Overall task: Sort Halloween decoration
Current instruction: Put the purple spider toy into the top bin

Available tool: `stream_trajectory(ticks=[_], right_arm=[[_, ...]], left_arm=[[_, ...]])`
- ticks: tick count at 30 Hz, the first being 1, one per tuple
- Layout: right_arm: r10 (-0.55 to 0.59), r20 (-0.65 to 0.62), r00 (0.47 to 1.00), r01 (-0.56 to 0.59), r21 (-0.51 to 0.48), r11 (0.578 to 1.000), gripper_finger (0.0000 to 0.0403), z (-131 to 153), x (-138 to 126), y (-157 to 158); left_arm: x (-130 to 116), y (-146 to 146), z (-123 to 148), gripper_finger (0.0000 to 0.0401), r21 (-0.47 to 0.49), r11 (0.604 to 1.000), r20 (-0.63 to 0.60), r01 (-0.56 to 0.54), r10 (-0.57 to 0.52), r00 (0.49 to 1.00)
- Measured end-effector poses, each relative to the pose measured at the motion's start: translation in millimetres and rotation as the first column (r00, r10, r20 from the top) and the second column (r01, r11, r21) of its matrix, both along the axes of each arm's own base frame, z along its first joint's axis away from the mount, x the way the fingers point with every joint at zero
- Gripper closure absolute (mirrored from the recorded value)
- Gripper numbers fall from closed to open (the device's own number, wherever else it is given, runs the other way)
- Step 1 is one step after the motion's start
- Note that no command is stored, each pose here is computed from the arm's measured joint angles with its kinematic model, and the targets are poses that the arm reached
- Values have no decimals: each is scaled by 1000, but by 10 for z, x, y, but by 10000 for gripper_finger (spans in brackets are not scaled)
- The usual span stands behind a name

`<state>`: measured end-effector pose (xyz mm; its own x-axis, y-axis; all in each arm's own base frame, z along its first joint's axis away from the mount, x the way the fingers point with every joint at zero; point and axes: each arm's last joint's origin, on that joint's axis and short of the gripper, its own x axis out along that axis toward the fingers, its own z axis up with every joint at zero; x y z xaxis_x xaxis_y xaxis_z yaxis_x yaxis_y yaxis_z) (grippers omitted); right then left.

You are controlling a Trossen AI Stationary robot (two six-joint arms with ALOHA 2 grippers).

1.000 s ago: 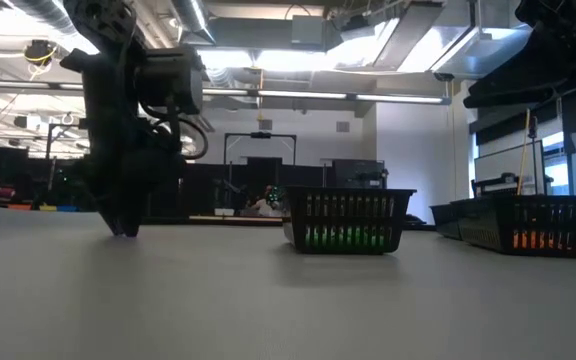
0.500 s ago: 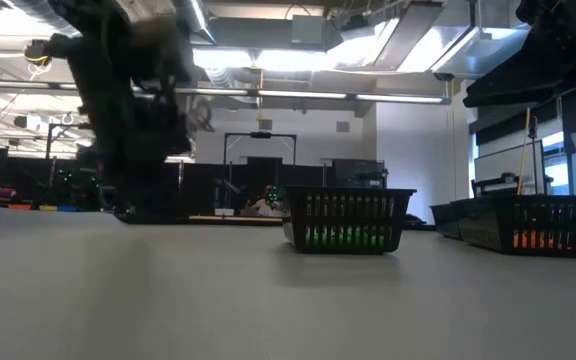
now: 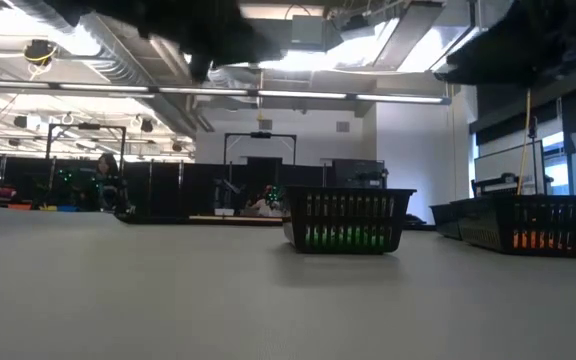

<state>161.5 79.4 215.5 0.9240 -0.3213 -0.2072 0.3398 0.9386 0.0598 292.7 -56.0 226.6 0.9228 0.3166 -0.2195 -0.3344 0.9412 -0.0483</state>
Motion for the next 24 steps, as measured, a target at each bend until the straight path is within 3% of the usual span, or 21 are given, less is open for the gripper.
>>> stream_trajectory(ticks=[5, 12, 24], right_arm=[[137, 77, 988, -133, -50, 990, 191, 15, 251, 75], [291, 206, 934, -273, -112, 955, 191, -47, 627, 19], [387, 178, 905, -371, -117, 921, 191, -88, 1269, 19]], left_arm=[[47, -160, 46, 400, 31, 995, 100, 92, -95, 990], [101, -246, -87, 400, 6, 993, 86, 119, -120, 989], [221, -284, -255, 400, -3, 990, 125, 140, -138, 982]])
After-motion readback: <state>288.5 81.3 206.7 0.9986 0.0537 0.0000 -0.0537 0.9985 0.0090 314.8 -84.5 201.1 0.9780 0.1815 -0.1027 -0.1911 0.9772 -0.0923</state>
